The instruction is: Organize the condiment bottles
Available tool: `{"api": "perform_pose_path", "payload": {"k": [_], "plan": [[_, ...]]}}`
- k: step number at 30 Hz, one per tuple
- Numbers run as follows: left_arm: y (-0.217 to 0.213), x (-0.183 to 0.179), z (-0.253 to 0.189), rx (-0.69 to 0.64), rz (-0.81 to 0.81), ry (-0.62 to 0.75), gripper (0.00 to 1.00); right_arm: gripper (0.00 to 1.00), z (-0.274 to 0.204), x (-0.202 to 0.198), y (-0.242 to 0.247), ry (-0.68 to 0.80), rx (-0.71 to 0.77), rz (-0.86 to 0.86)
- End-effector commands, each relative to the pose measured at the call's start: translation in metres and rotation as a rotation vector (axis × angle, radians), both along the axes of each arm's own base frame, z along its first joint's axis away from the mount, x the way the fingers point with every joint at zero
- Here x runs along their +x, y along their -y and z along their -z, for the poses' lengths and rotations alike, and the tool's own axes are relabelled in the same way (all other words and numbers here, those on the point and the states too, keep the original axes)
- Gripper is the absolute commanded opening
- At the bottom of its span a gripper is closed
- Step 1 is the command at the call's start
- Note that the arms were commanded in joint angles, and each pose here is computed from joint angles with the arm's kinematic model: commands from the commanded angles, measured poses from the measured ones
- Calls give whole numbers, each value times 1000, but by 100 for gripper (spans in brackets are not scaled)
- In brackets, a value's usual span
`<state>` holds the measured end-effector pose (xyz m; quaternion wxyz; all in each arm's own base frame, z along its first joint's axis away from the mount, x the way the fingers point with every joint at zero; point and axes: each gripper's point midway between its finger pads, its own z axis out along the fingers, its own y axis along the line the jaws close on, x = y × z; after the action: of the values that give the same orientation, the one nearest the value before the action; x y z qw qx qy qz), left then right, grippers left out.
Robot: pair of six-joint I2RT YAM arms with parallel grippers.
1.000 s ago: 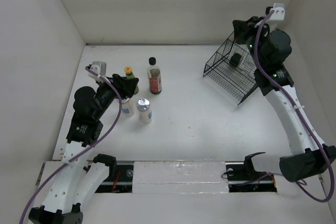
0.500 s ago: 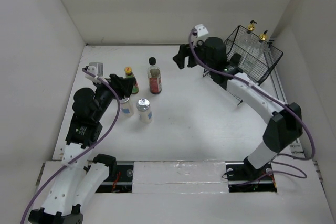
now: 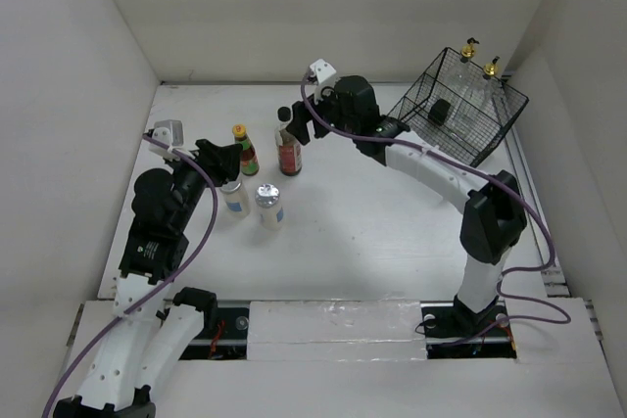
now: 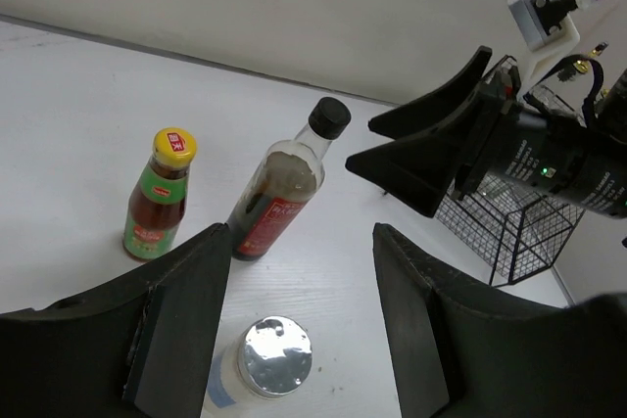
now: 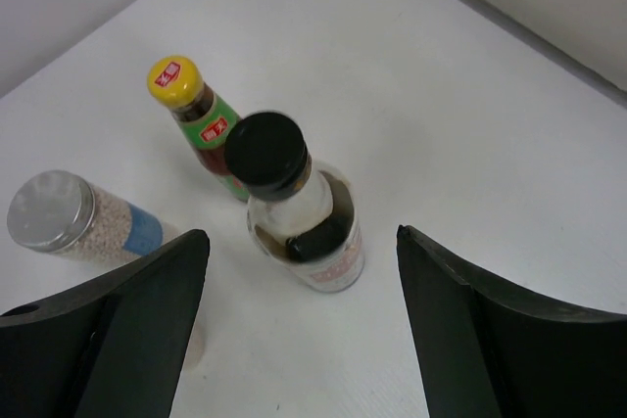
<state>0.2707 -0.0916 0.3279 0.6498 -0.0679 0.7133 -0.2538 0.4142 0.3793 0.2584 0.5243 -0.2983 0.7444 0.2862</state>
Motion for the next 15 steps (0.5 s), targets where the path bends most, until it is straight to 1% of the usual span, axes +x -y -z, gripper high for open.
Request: {"api": "perform_pose_path", "payload": {"k": [1,4,5,6,9,11,15], "plan": [[1,-2,-21,-18,12,62,56,83,-22,8,-23,69,40,-42],[3,-3,-21,-18,22,62,56,82,-24,14,-34,80,46,-42],[3,-3,-21,-18,22,62,56,80,-15,20,-36,72,35,-30],[4,-4,-21,-18,32,62,56,80,-15,19,-41,80,39,-30],[4,-6,-25,-22,32,80,56,75,-14,28,-47,99,52,-21],[4,-6,-25,-22,32,80,56,71,-16,27,-54,102,67,-28],[6,-6,-25,-22,42,80,56,58,-19,31,-57,120,86,0]]}}
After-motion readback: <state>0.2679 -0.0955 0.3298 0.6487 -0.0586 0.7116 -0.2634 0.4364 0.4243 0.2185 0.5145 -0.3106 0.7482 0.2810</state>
